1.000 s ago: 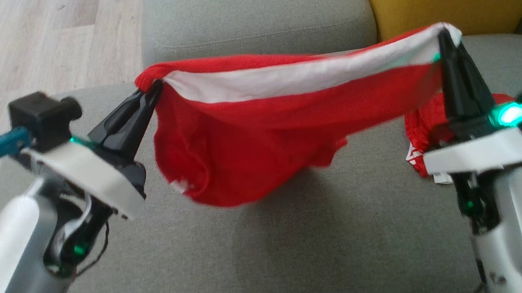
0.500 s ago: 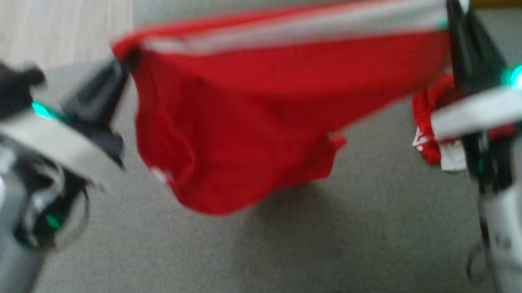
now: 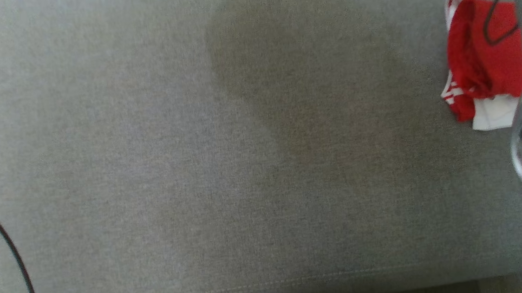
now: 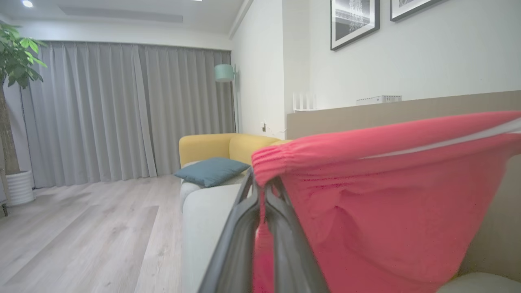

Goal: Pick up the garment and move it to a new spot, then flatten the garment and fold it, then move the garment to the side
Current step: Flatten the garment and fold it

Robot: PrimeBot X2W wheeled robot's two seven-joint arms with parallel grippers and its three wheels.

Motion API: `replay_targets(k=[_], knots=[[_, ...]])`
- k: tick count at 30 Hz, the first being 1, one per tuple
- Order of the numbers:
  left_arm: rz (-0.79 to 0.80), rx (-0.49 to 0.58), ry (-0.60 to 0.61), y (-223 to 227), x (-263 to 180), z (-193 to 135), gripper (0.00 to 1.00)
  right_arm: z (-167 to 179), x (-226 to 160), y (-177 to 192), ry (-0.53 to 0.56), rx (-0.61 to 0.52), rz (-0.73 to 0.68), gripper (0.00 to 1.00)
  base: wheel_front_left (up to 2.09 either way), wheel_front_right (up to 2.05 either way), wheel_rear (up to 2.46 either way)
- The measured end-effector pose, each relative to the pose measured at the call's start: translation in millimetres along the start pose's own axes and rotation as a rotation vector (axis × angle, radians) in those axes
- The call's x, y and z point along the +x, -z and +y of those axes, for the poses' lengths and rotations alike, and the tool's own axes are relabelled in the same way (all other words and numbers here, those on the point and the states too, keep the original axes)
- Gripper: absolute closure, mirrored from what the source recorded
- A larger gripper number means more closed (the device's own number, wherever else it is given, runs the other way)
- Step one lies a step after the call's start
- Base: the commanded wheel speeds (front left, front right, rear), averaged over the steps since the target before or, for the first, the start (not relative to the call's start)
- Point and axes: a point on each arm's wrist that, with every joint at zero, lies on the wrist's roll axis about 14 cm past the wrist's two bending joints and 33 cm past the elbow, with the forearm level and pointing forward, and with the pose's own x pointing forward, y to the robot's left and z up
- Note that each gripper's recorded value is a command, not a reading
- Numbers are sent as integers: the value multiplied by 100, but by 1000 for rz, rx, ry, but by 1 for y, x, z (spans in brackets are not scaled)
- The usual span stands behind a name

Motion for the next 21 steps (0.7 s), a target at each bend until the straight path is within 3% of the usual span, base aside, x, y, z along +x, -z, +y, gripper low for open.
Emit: replay_targets(k=[4, 9, 15, 21], knots=[[-18, 22, -7, 25, 15, 5, 100, -14, 6, 42, 40, 41, 60, 100, 0, 0, 0], [106, 6, 6, 94, 2, -5, 100, -17, -24, 125, 73, 110, 255, 100, 0, 0, 0], [338, -12, 128, 181, -65, -51, 100, -19, -110, 218, 128, 152, 551, 100, 0, 0, 0], [462, -57, 234, 208, -131, -89, 100, -13, -169, 241, 127, 135, 727, 100, 0, 0, 0]])
